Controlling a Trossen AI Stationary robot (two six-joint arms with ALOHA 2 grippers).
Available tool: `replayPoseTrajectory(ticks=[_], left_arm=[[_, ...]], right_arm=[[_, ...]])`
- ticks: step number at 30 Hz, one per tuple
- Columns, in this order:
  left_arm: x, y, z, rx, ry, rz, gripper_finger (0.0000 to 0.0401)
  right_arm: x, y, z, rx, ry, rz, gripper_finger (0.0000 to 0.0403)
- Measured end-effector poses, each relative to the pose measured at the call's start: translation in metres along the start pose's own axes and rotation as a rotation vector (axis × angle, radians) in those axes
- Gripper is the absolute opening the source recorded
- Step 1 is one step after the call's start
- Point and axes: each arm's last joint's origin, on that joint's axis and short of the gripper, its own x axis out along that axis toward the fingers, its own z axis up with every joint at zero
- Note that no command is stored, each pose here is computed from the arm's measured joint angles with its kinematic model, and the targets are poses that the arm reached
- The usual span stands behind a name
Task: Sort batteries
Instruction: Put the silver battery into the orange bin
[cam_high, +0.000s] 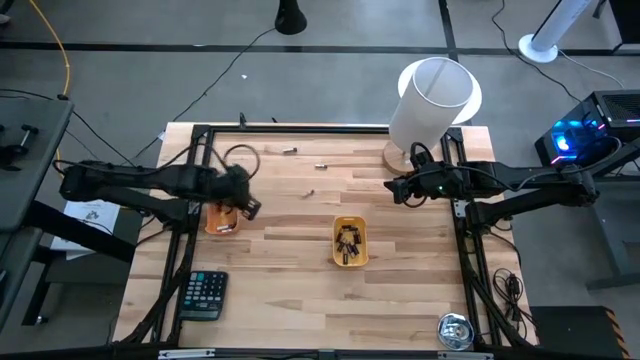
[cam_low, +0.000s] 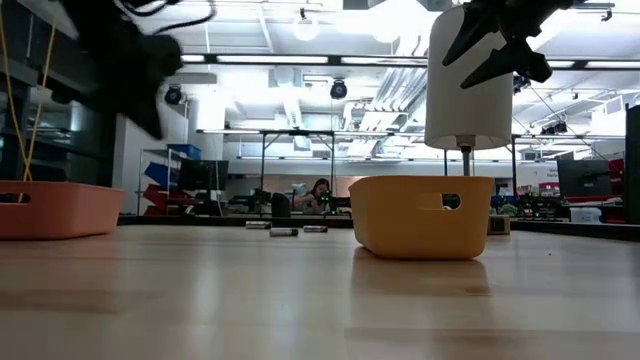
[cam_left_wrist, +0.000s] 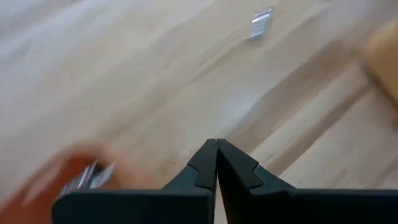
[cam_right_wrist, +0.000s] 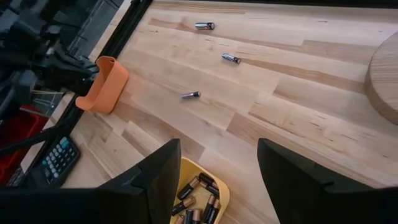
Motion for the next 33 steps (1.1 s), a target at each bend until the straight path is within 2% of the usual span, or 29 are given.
replayPoseTrajectory(ticks=[5,7,13,16,18,22,27,31,33], left_arm=[[0.038,-0.018,0.03,0.197,-0.042,-0.08,0.0045],[0.06,-0.023,0.046,0.269,-0.037,-0.073,0.0071],[0.122,-0.038,0.102,0.635,0.005,-0.003,0.0151],[0.149,-0.042,0.127,0.731,0.053,0.006,0.018],[0.163,-0.04,0.138,0.732,0.12,0.008,0.019],[0.186,-0.033,0.153,0.658,0.249,-0.023,0.0194],[0.211,-0.023,0.152,0.622,0.35,-0.035,0.0181],[0.225,-0.017,0.146,0.556,0.419,-0.03,0.0156],[0.226,-0.016,0.145,0.557,0.438,-0.037,0.0119]], right_arm=[[0.0,0.0,0.0,0.007,0.0,0.0,0.0209],[0.0,0.0,0.0,0.008,0.0,0.001,0.0209],[0.0,0.002,0.001,0.017,-0.012,0.02,0.0209],[0.0,0.003,0.002,0.022,-0.02,0.032,0.0209],[0.0,0.004,0.002,0.024,-0.026,0.035,0.0209],[0.0,0.004,0.003,0.023,-0.03,0.032,0.0209],[0.0,0.003,0.003,0.025,-0.051,0.018,0.0209],[0.0,0.003,0.003,0.029,-0.052,0.017,0.0209],[0.0,0.003,0.003,0.03,-0.052,0.017,0.0209]])
